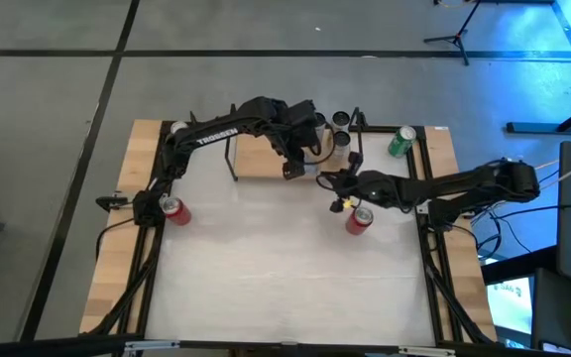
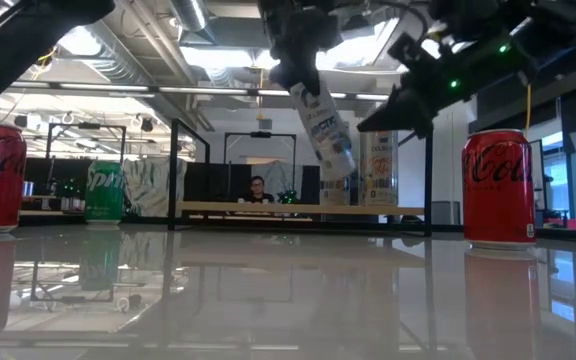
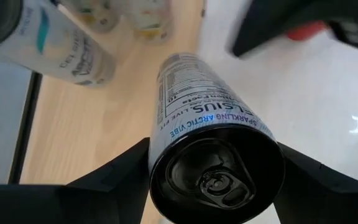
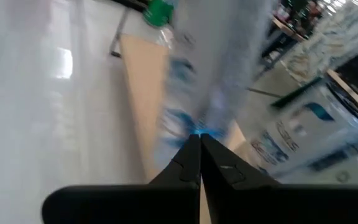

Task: Place canned beverage on shelf
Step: Put the white and blue soda can on the shelf

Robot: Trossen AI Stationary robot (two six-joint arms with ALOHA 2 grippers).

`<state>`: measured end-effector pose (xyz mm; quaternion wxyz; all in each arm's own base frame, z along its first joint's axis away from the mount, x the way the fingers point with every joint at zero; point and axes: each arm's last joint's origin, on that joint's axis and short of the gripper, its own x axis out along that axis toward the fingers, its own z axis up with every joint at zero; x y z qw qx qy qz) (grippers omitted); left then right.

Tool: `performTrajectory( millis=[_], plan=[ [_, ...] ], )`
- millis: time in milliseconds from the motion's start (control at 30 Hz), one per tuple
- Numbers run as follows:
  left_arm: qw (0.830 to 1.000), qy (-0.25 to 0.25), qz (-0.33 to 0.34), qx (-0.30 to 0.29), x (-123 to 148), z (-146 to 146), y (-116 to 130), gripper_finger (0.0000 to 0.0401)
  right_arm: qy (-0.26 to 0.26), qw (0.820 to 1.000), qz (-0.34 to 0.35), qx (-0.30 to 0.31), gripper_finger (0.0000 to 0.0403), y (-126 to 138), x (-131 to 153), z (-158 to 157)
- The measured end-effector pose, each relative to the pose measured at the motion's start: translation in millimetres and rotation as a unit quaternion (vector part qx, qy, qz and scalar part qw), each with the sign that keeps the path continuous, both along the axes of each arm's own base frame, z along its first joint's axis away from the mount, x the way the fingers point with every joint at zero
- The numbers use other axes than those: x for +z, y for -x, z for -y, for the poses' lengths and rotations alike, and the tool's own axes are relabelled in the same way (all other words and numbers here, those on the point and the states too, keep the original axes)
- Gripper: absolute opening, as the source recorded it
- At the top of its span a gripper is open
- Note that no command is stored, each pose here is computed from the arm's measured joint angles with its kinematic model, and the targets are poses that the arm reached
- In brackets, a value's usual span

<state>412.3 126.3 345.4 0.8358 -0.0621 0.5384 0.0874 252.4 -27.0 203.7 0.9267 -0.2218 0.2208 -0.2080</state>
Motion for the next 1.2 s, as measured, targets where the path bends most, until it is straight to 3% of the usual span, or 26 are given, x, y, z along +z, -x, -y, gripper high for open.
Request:
performTrajectory(
  millis=[200,433,800,1033,1200],
  plan=[
    [1.0,-0.006,0.014,-0.018,10,13,2,0.025,0.002,1.0,0.005,-0.023,0.0005,-2,-2,5],
    [0.999,-0.022,0.036,-0.034,15,20,-2,0.0249,-0.009,1.0,0.01,0.006,0.0005,-3,-2,3],
    [0.995,-0.059,0.076,-0.038,20,15,-9,0.0249,-0.016,1.0,0.009,0.011,0.0005,-2,-2,2],
    [0.996,-0.072,0.056,0.004,9,-11,-5,0.0249,0.025,0.999,0.025,-0.019,0.0005,25,29,-23],
    [0.996,-0.065,0.061,0.03,-7,-28,-7,0.0249,0.016,0.999,0.043,-0.021,0.0005,53,47,-38]
  ],
)
